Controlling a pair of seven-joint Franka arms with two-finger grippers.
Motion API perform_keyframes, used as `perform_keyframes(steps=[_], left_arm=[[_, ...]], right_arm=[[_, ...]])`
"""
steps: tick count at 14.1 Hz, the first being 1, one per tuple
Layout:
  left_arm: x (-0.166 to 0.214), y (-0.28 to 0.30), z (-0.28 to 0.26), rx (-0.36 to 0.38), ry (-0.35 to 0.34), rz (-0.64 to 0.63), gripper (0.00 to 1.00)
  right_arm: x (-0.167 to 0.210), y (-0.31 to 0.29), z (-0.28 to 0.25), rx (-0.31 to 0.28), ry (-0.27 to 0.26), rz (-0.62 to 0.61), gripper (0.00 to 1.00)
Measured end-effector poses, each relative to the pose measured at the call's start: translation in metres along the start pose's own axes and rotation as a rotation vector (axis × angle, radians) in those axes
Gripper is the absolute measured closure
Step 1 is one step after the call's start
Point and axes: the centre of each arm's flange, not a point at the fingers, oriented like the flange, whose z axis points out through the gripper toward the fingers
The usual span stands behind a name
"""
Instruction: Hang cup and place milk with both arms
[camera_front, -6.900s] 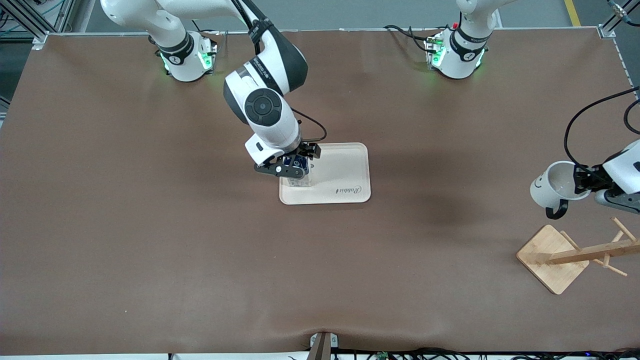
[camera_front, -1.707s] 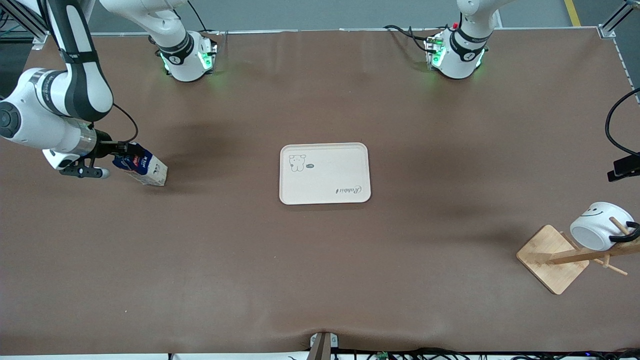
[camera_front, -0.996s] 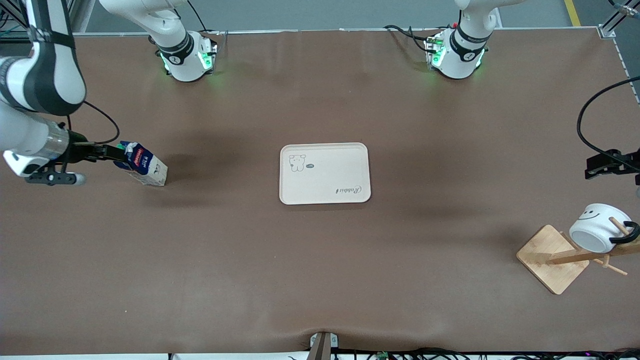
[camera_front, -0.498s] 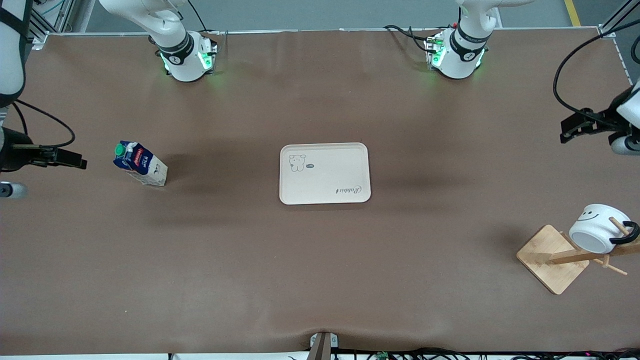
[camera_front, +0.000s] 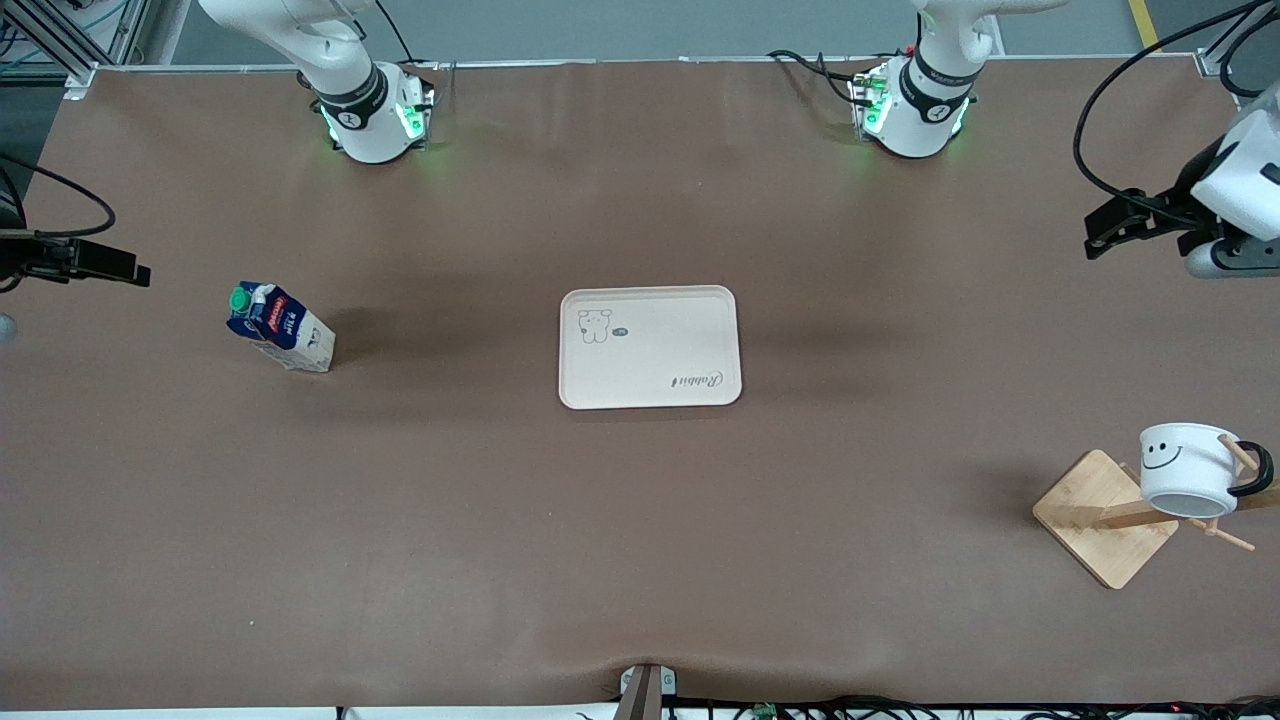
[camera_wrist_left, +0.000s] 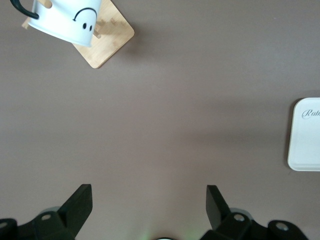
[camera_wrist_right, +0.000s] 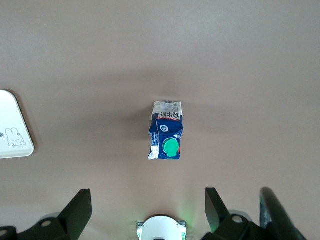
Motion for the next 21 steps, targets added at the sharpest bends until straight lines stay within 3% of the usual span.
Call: perform_keyframes(steps=[3, 5, 9, 21], left_arm=[[-0.005, 0.005, -0.004, -0.002, 0.001, -0.033, 0.0], [-0.006, 0.007, -0.006, -0.043, -0.001, -0.039, 0.0], [-0.007, 0.006, -0.006, -0.06, -0.01, -0.044, 0.0], [-0.012, 0.014, -0.016, -0.055, 0.01, -0.025, 0.0]], right_arm=[[-0.006, 0.003, -0.037, -0.008, 0.094, 0.004, 0.0], [-0.016, -0.002, -0.064, -0.011, 0.144, -0.005, 0.0], [-0.03, 0.004, -0.081, -0.005, 0.17, 0.003, 0.0], [-0.05, 0.014, -0.079, 0.021, 0.173, 0.006, 0.0]])
